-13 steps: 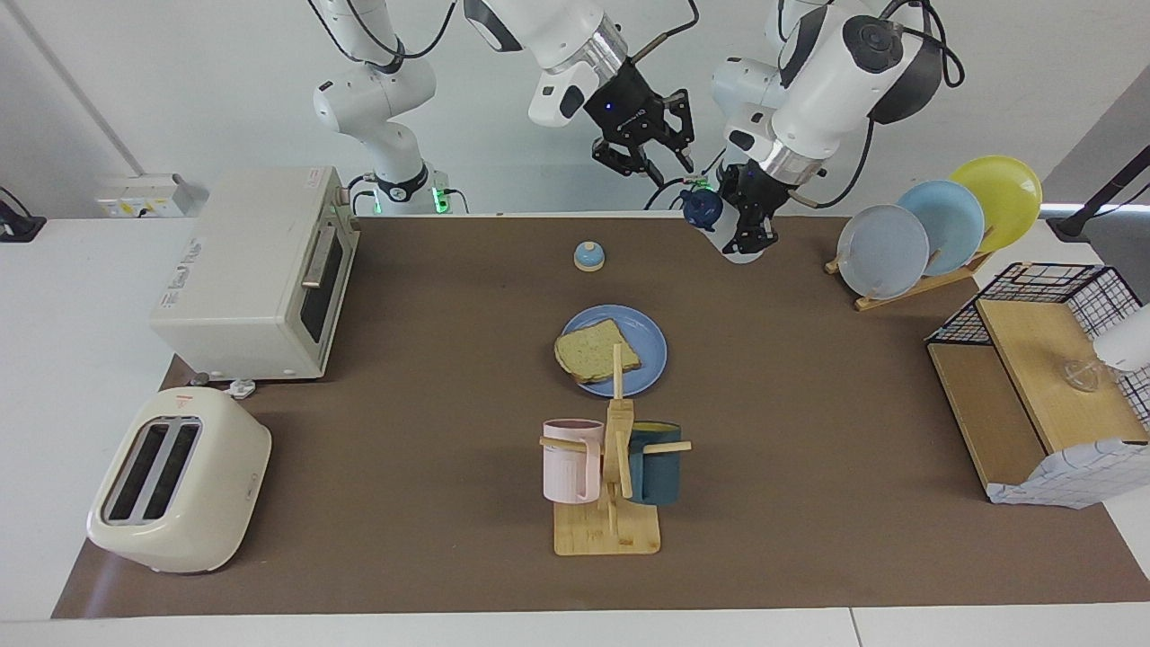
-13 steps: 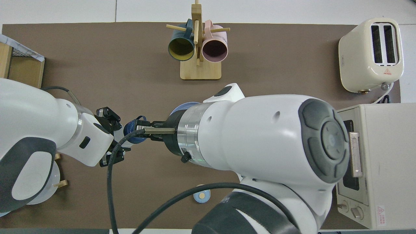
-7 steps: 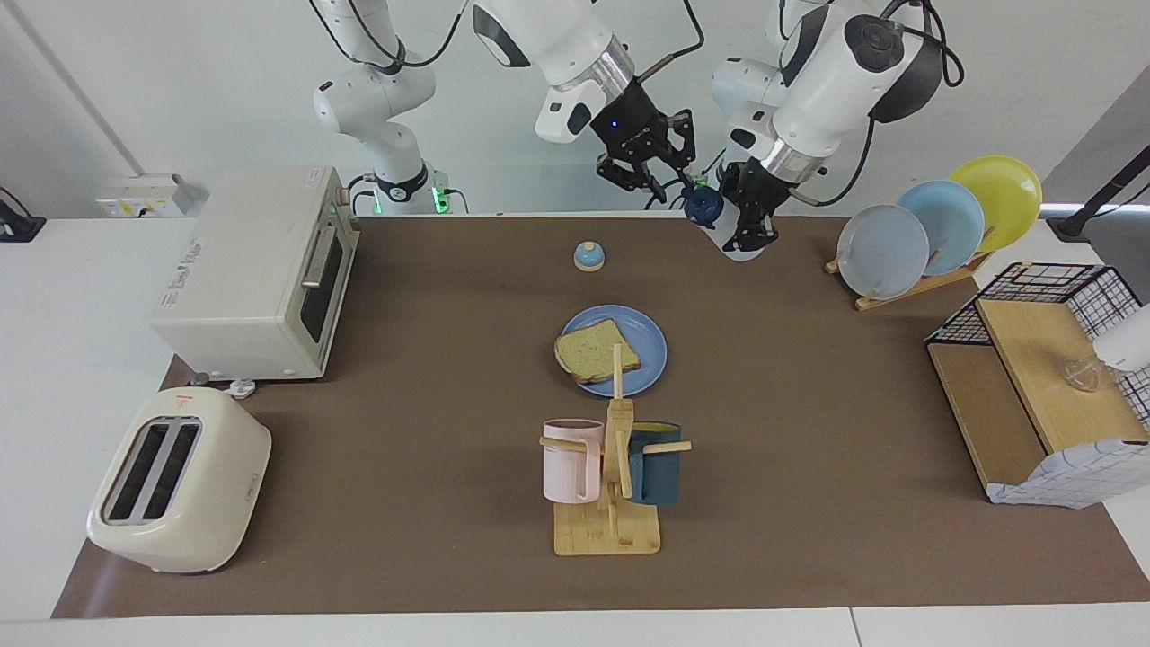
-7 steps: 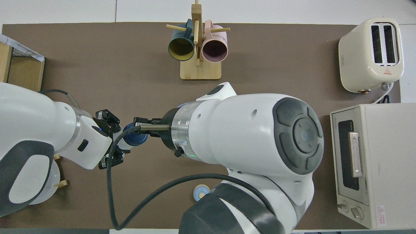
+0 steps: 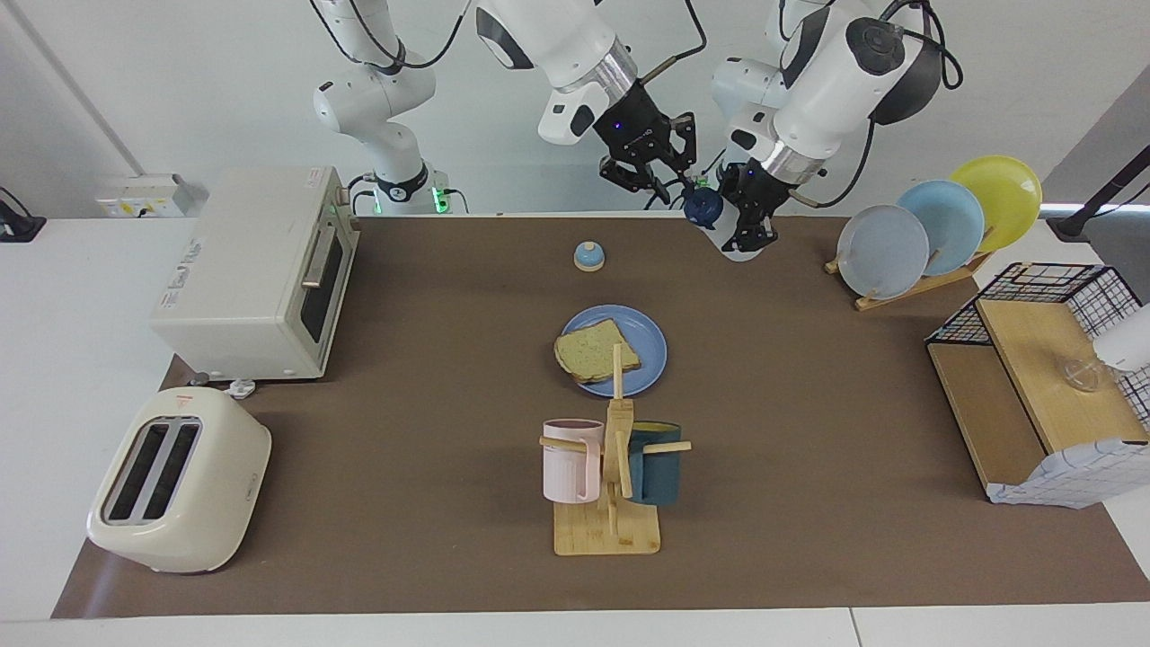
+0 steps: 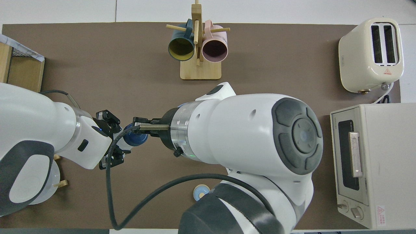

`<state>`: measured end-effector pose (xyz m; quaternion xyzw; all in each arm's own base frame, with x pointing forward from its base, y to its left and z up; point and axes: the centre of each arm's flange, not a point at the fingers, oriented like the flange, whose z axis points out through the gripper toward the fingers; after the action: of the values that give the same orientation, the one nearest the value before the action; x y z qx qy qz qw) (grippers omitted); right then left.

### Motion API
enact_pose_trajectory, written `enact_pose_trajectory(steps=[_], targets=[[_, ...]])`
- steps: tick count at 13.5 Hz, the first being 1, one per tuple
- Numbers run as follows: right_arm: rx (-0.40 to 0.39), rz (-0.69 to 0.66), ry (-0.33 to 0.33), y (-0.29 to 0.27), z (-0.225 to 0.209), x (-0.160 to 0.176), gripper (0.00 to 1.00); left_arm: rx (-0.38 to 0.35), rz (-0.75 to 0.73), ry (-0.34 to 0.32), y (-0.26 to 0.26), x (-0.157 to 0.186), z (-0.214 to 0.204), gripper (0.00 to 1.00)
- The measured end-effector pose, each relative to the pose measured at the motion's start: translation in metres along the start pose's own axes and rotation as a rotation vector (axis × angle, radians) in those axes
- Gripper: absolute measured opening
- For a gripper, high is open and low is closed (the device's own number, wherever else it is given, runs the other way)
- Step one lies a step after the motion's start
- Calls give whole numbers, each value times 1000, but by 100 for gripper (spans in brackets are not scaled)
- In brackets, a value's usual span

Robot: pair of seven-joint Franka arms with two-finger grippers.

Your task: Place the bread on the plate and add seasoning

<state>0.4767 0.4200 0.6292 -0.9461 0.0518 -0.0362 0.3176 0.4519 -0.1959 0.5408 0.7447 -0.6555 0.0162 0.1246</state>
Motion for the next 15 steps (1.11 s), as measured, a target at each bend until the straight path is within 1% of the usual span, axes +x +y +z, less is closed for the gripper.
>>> enact_pose_trajectory(steps=[5,10,15], targets=[[4,3,5,-1,-1,0,33,-3,-4,12,0,0,0,46],[9,1,0,-11,8,-12,33,-1,-5,15,0,0,-1,46],[8,8,6,-8,6,-8,33,0,-6,17,-1,-1,-1,46]])
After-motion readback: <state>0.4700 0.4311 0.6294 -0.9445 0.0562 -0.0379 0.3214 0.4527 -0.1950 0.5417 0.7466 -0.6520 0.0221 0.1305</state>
